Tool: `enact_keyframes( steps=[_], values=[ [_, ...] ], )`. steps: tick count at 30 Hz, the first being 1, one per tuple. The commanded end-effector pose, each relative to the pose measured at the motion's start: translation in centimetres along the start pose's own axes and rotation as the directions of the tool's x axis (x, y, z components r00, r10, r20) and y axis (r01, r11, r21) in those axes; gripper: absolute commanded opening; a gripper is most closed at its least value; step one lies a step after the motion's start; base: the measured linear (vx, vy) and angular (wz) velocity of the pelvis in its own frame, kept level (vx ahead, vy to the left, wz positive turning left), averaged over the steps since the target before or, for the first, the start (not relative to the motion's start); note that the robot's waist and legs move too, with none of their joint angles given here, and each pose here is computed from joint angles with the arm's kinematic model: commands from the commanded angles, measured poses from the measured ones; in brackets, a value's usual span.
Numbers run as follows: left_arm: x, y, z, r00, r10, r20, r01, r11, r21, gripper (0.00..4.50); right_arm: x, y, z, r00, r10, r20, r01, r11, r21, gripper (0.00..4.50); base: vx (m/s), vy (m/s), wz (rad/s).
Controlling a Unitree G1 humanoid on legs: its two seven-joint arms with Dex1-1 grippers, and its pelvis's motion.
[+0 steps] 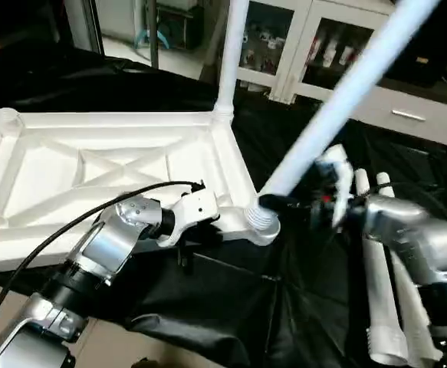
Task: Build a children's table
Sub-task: Insert table leg to table base
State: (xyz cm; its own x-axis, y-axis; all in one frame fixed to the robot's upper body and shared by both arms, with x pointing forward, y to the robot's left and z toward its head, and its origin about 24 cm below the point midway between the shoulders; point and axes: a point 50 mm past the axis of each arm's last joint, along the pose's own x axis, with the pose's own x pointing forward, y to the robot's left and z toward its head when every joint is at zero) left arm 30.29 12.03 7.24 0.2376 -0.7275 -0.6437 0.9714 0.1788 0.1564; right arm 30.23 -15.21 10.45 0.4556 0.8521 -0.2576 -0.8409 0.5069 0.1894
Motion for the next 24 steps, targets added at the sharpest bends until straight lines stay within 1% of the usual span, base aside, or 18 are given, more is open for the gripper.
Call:
enact_keyframes(
  steps=[1, 6, 11, 14, 17, 24],
  values=[
    [0.1, -0.4, 1.2, 0.999, -0.028, 0.034, 0.026, 0.998, 0.059, 0.0, -0.1, -0.4, -0.2, 0.999, -0.045, -0.011, 0.044, 0.998, -0.037, 1.88, 0.0, 0.0, 0.0],
    [0.0, -0.4, 1.3, 0.999, -0.035, 0.037, 0.032, 0.997, 0.064, 0.0, -0.2, -0.5, -0.4, 0.998, -0.058, -0.022, 0.056, 0.997, -0.046, 1.88, 0.0, 0.0, 0.0],
    [-0.3, -0.7, 1.0, 0.997, -0.075, 0.028, 0.074, 0.996, 0.055, 0.0, -1.2, -0.5, -1.7, 0.993, -0.015, -0.121, 0.011, 0.999, -0.039, 1.88, 0.0, 0.0, 0.0],
    [-0.4, -0.7, 0.9, 0.997, -0.077, 0.022, 0.076, 0.996, 0.052, 0.0, -1.5, -0.4, -2.2, 0.987, -0.001, -0.16, -0.004, 0.999, -0.033, 1.88, 0.0, 0.0, 0.0],
    [-0.4, -0.7, 0.9, 0.997, -0.078, 0.021, 0.077, 0.996, 0.052, 0.0, -1.5, -0.5, -2.4, 0.987, -0.012, -0.163, 0.007, 1.0, -0.03, 1.88, 0.0, 0.0, 0.0],
    [-0.4, -0.8, 0.8, 0.997, -0.081, 0.018, 0.08, 0.996, 0.049, 0.0, -0.5, -0.3, -2.6, 0.986, 0.002, -0.169, -0.005, 1.0, -0.021, 1.88, 0.0, 0.0, 0.0]
  ],
)
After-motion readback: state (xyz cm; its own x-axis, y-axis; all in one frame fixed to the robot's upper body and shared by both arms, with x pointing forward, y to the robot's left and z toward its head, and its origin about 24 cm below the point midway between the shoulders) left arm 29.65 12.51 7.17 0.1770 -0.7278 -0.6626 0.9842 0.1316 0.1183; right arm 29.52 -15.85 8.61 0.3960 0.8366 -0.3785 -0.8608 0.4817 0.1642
